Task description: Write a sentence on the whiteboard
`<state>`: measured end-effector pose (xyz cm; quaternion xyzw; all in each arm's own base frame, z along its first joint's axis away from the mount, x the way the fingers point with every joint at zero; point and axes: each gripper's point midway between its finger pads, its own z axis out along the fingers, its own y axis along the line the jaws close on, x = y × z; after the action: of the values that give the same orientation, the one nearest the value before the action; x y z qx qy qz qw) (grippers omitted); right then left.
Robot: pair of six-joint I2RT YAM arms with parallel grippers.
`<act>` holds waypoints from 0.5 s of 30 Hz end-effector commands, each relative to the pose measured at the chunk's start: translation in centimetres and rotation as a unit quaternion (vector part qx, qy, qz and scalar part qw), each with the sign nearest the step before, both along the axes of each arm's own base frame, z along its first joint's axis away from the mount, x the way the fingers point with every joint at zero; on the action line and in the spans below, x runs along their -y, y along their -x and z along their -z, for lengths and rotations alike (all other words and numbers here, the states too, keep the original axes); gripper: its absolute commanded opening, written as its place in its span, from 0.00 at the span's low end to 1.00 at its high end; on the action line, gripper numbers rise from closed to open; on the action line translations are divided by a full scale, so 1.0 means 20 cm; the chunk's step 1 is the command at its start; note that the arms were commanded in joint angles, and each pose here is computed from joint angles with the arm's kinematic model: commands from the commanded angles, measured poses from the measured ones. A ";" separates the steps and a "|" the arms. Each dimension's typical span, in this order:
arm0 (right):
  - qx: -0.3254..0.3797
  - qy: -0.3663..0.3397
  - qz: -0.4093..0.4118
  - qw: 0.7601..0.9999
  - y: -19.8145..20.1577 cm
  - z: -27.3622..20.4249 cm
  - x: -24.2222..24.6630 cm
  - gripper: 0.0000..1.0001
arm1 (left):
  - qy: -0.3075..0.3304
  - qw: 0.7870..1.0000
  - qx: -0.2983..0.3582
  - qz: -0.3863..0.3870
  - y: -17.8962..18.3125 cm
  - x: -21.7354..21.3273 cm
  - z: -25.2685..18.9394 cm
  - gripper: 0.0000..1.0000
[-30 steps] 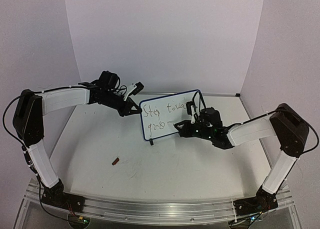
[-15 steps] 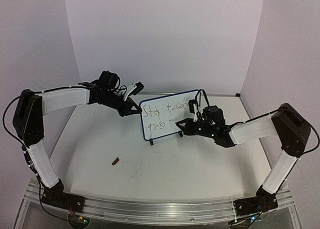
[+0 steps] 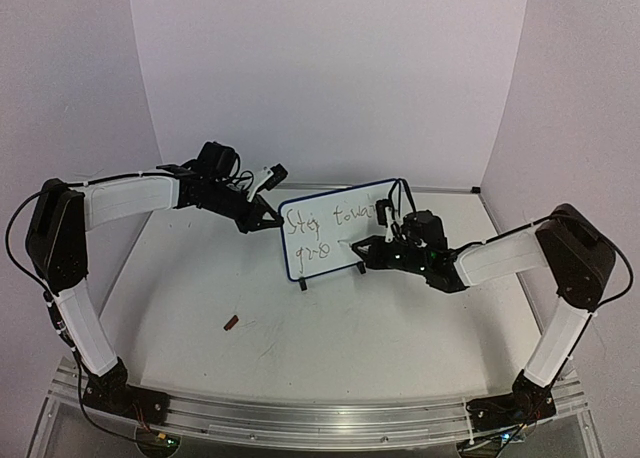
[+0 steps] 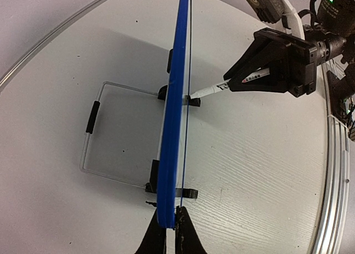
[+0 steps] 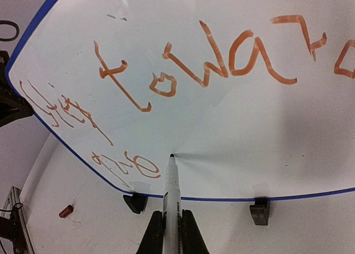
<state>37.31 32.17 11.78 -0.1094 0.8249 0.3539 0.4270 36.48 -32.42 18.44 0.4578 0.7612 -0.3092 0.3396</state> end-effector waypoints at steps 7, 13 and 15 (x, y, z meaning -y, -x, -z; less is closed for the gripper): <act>0.027 -0.014 -0.005 1.000 -0.06 -0.08 -0.04 0.00 | -0.065 0.997 -0.035 -0.007 0.03 -0.06 0.21 0.00; 0.015 -0.010 -0.023 1.000 -0.05 -0.02 -0.07 0.00 | -0.065 0.997 -0.035 -0.007 0.03 -0.06 0.21 0.00; 0.009 -0.006 -0.021 1.000 -0.05 0.01 -0.06 0.00 | -0.065 0.997 -0.035 -0.007 0.03 -0.06 0.21 0.00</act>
<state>37.16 32.91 11.19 -0.1230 0.8252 0.3651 0.4131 36.50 -32.39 18.44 0.4572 0.7617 -0.3090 0.3395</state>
